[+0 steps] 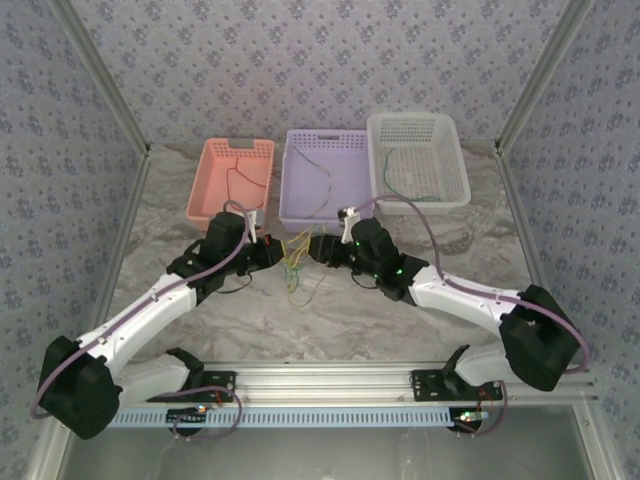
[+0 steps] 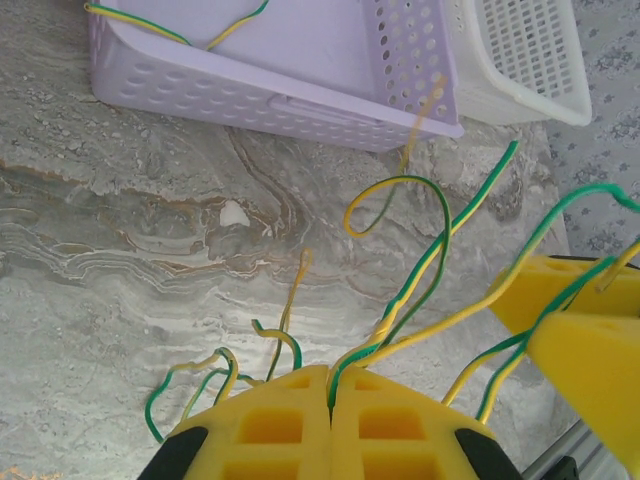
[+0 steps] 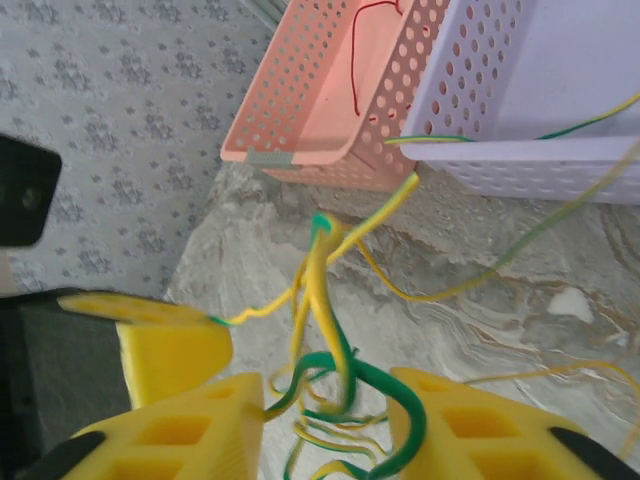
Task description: Untangle the cables
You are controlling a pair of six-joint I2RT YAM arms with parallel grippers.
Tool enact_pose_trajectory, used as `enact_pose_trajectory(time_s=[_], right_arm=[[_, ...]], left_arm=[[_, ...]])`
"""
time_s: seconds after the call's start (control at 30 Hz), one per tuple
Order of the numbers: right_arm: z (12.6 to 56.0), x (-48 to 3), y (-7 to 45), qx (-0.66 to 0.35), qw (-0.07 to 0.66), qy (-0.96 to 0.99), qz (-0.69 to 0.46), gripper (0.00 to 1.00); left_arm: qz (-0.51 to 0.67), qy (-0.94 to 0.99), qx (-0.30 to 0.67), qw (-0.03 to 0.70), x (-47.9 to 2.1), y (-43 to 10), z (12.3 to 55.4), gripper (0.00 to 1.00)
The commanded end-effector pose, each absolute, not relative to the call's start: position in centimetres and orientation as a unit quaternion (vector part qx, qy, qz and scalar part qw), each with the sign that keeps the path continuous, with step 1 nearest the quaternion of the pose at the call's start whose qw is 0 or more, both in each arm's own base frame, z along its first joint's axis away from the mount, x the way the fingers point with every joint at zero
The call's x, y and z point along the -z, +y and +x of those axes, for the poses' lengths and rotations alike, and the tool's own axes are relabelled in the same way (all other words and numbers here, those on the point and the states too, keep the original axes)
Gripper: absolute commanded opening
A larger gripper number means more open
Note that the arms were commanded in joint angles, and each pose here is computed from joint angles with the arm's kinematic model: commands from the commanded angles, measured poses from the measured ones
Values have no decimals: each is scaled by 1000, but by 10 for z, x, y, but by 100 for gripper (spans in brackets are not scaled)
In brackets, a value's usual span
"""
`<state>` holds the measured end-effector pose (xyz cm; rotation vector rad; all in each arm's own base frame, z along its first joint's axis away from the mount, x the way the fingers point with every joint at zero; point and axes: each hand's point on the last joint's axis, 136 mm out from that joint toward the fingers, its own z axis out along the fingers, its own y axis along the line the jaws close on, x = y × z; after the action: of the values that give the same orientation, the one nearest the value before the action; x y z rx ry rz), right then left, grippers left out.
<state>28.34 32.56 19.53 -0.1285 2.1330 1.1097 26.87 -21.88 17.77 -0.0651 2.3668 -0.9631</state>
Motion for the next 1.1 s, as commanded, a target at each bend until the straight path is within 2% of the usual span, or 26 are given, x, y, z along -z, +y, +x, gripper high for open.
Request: enact_pose_trajectory(time_s=[0.0, 0.1, 0.17, 0.2, 0.23, 0.27, 0.3, 0.47, 0.7, 0.9, 1.07], right_arm=[[290, -209, 335, -444, 367, 816, -54, 26], [294, -206, 328, -426, 375, 823, -40, 2], [296, -205, 319, -409, 384, 827, -31, 0], [297, -206, 314, -404, 388, 828, -27, 0], [298, -206, 307, -401, 391, 828, -21, 0], [300, -208, 302, -401, 392, 828, -13, 0], [301, -210, 296, -402, 390, 828, -7, 0], [304, -220, 278, -395, 372, 840, 5, 0], [311, -222, 256, -394, 343, 851, 59, 0], [311, -228, 248, -394, 326, 855, 83, 0], [310, -232, 240, -399, 312, 855, 110, 0]], left_arm=[[-11, 869, 390, 304, -202, -230, 273, 0], [-11, 871, 386, 303, -199, -230, 273, 0], [-17, 875, 376, 304, -196, -226, 274, 3], [-22, 878, 367, 306, -195, -223, 275, 14], [-29, 881, 356, 311, -195, -218, 274, 31], [-33, 883, 345, 317, -195, -213, 274, 42], [-33, 884, 335, 325, -197, -210, 272, 48], [0, 892, 320, 321, -182, -220, 255, 50], [90, 881, 326, 331, -152, -271, 226, 51], [111, 854, 332, 384, -132, -295, 230, 69], [144, 833, 323, 425, -129, -316, 236, 74]])
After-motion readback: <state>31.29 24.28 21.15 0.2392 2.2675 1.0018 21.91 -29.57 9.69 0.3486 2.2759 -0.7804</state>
